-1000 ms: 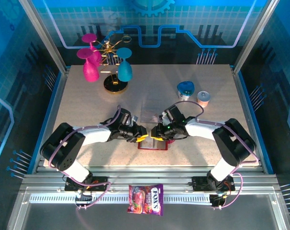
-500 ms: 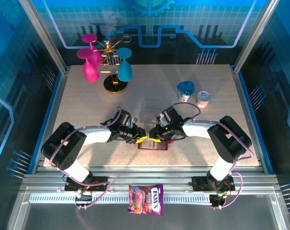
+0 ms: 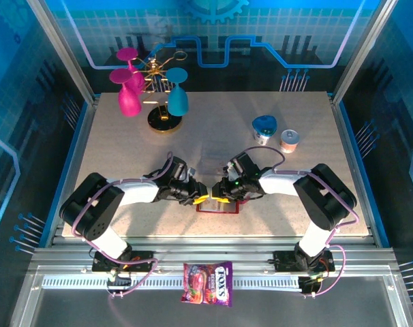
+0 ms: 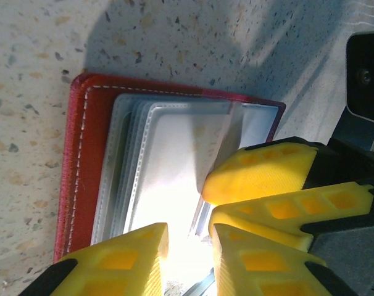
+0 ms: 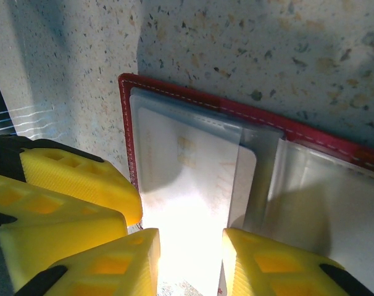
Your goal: Take the credit cards out of the card holder
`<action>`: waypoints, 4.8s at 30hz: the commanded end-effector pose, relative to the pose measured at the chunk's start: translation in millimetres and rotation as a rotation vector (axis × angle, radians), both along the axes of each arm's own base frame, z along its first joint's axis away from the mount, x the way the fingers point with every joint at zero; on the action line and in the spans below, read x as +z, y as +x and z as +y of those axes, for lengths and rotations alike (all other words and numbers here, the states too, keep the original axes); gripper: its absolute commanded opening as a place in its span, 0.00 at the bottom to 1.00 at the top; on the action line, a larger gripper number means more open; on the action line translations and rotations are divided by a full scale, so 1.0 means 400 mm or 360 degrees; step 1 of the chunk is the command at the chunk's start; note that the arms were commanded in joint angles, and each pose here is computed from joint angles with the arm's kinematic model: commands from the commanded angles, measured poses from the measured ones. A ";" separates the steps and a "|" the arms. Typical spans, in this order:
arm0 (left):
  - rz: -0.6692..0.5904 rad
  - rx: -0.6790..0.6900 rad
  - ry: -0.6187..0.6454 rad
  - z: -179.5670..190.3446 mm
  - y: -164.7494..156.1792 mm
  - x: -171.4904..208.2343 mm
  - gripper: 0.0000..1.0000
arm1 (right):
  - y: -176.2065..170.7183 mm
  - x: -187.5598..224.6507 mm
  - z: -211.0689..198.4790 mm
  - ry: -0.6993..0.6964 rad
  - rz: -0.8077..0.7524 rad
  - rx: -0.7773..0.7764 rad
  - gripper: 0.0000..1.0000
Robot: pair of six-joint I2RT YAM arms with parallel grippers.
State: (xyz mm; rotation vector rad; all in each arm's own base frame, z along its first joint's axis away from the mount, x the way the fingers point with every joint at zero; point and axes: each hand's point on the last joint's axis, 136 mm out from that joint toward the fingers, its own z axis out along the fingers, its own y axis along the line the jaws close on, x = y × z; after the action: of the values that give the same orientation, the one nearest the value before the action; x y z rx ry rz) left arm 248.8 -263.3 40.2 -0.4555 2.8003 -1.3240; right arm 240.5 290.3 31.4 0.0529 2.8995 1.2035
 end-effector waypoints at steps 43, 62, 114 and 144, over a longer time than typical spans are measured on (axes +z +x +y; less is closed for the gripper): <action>-0.0077 -0.0025 0.0034 -0.005 0.027 0.059 0.27 | 0.018 0.054 -0.056 -0.0042 -0.0111 -0.0029 0.36; 0.0006 -0.0096 0.0111 -0.020 0.020 -0.009 0.18 | 0.012 0.021 -0.066 -0.0024 -0.0045 -0.0027 0.35; 0.0061 -0.0083 0.0159 -0.001 -0.003 -0.061 0.13 | 0.003 -0.024 -0.030 0.0098 0.0051 -0.0030 0.19; 0.0065 -0.0077 0.0182 0.008 -0.011 -0.059 0.14 | -0.006 -0.006 -0.104 0.0018 -0.0005 -0.0058 0.04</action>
State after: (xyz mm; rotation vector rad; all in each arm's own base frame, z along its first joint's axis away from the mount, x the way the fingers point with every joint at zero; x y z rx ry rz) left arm 253.5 -266.9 26.3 -0.4068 2.8811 -1.2225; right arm 243.1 259.0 30.0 0.1100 2.8592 1.2449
